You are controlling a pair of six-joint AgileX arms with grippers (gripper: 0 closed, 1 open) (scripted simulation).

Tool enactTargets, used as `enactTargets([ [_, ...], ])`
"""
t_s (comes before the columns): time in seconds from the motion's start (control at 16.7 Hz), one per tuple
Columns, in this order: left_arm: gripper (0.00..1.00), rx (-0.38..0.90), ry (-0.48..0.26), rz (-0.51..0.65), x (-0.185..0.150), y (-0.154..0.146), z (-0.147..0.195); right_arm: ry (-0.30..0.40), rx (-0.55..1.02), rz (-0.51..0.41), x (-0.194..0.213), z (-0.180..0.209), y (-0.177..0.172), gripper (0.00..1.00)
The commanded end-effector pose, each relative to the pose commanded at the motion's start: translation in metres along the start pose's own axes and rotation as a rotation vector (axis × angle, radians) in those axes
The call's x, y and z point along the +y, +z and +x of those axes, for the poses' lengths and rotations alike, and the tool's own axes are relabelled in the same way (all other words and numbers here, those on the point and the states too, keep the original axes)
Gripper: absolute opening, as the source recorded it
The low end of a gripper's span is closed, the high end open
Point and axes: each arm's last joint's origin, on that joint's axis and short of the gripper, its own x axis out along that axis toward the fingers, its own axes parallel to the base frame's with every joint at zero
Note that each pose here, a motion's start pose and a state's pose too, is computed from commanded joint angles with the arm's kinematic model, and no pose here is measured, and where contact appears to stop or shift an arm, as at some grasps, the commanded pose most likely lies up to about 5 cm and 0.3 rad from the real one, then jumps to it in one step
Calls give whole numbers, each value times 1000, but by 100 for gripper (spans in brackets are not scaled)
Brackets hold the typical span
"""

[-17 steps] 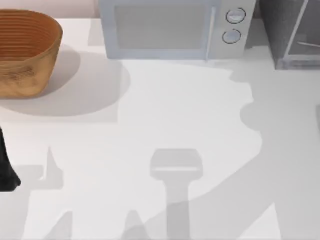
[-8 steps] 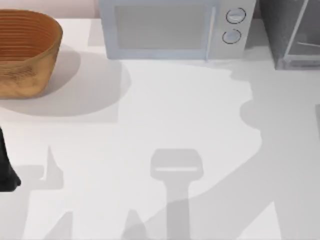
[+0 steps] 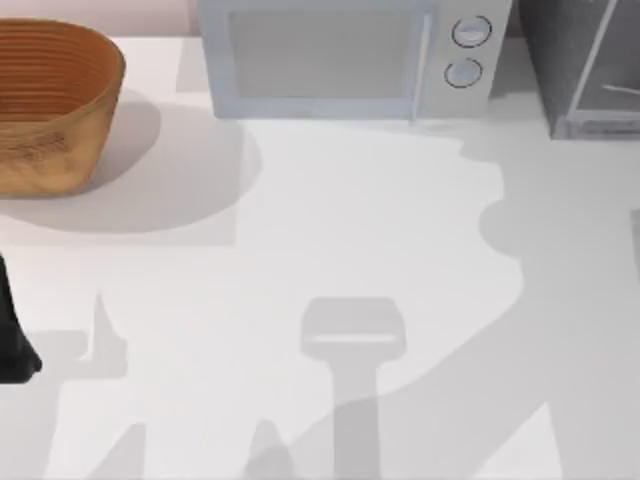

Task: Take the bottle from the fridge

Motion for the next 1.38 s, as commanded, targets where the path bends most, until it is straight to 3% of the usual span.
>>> enactTargets([
  [0.12,100,0,0,0,0,0,0,0,0,0,0,0,0,0],
  [0.66,100,0,0,0,0,0,0,-3,-2,1,-1,0,2,0],
  [1.14,100,0,0,0,0,0,0,-3,0,1,-1,0,49,0],
  [1.38,100,0,0,0,0,0,0,-2,4,4,-1,-1,48,0],
])
